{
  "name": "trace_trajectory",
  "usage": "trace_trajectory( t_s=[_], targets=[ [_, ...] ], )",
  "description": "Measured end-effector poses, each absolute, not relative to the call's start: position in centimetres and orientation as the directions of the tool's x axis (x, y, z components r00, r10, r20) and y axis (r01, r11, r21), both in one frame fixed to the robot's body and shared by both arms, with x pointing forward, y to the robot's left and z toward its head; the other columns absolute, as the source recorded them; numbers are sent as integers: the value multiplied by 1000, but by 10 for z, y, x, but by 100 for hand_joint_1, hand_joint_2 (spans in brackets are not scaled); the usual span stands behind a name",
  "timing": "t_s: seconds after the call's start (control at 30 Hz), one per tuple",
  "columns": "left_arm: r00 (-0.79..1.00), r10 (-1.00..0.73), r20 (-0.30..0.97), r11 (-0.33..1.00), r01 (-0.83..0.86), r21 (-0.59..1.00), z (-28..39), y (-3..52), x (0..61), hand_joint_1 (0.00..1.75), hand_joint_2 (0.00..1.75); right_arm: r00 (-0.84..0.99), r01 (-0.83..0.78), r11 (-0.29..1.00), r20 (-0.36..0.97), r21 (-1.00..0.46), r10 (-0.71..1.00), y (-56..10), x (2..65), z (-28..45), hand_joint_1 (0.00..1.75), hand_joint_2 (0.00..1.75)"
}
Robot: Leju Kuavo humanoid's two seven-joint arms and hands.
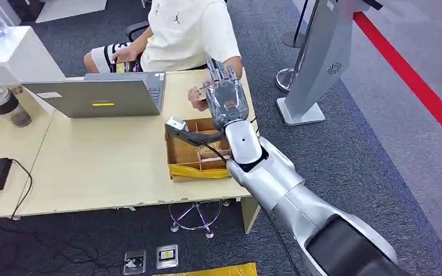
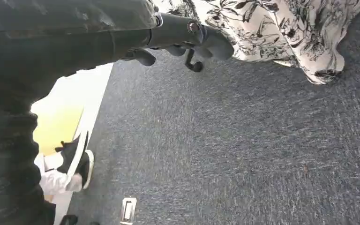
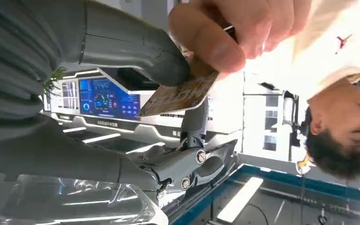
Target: Pass the card to the sensor for recognition and then transmit it.
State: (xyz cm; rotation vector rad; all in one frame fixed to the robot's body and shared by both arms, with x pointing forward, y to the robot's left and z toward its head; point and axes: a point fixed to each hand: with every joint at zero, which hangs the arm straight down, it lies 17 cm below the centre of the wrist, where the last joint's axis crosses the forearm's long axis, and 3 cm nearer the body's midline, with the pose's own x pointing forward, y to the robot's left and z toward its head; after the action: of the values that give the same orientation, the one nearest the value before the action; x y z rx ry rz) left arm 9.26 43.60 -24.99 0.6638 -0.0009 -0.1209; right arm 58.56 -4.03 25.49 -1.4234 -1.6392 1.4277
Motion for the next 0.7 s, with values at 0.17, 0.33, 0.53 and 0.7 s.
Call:
trace_trajectory(
  t_s=[0.17,0.33,0.53,0.7],
  targets=[
    [993,-112,-39,783,113,612,-250,434,92,0,175,-279,359,-127,-236,-925,931,-48,589,251,0,175],
    [993,-111,-40,783,112,611,-251,434,92,0,175,-265,364,-113,-219,-925,939,-59,592,251,0,175],
    [994,-91,-63,785,110,609,-251,432,85,0,175,-216,371,-116,-207,-921,954,-88,601,254,0,175],
    [995,-66,-77,786,99,610,-251,430,80,0,175,-137,373,-141,-205,-917,969,-133,612,256,0,175]
  ],
)
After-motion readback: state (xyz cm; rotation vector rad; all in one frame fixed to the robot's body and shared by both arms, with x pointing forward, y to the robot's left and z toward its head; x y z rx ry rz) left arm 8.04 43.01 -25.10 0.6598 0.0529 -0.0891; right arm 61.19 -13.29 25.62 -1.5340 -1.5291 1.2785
